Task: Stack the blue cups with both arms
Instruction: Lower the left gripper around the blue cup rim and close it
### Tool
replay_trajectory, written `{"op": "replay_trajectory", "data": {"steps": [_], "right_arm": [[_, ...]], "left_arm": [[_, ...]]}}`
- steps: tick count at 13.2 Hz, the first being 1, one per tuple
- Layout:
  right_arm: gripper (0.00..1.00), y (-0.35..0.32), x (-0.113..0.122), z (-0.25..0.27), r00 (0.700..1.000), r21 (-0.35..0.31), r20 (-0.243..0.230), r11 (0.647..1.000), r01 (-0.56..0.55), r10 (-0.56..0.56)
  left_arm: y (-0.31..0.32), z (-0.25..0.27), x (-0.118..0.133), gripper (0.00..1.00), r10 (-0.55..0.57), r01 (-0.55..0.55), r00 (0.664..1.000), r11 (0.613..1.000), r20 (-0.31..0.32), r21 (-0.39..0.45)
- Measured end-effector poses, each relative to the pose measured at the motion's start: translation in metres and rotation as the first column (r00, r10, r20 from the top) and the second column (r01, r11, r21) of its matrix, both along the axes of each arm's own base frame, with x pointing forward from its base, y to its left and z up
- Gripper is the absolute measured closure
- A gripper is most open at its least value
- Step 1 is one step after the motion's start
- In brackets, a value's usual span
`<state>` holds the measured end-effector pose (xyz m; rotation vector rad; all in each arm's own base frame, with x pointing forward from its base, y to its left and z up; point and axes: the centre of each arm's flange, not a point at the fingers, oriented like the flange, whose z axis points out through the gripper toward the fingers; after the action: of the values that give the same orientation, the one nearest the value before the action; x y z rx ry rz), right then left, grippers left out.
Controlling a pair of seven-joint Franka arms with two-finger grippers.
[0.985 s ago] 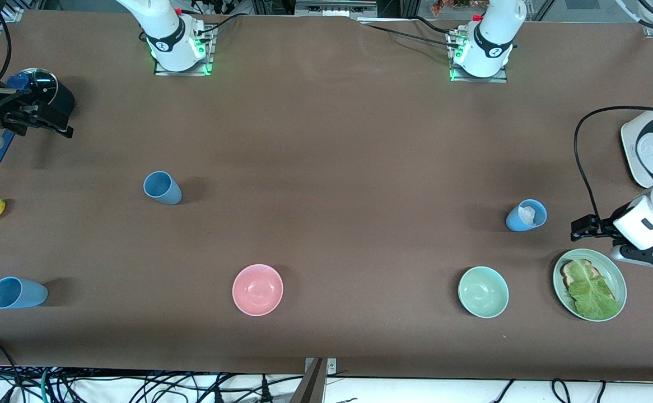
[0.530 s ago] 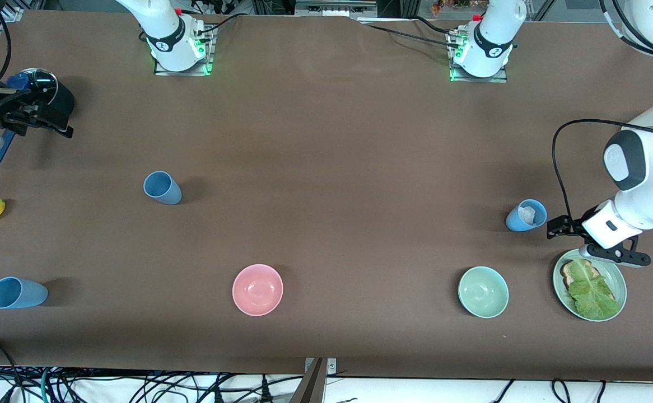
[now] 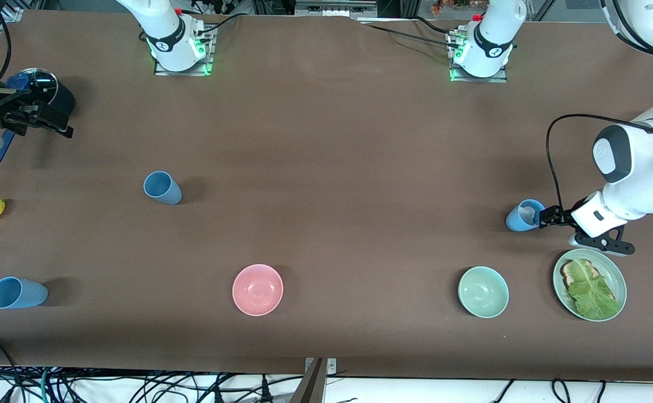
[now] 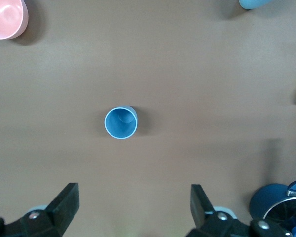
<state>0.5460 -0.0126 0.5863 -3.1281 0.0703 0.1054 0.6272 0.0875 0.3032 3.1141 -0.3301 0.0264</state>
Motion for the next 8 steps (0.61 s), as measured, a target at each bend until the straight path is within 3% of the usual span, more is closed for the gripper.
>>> {"op": "replay_trajectory", "data": {"steps": [8], "right_arm": [[0.0, 0.0, 0.0, 0.0, 1.0, 0.0, 0.0, 1.0, 0.0, 0.0]], "left_arm": [[0.003, -0.03, -0.034, 0.0, -0.004, 0.004, 0.998, 1.0, -0.055, -0.005]]}}
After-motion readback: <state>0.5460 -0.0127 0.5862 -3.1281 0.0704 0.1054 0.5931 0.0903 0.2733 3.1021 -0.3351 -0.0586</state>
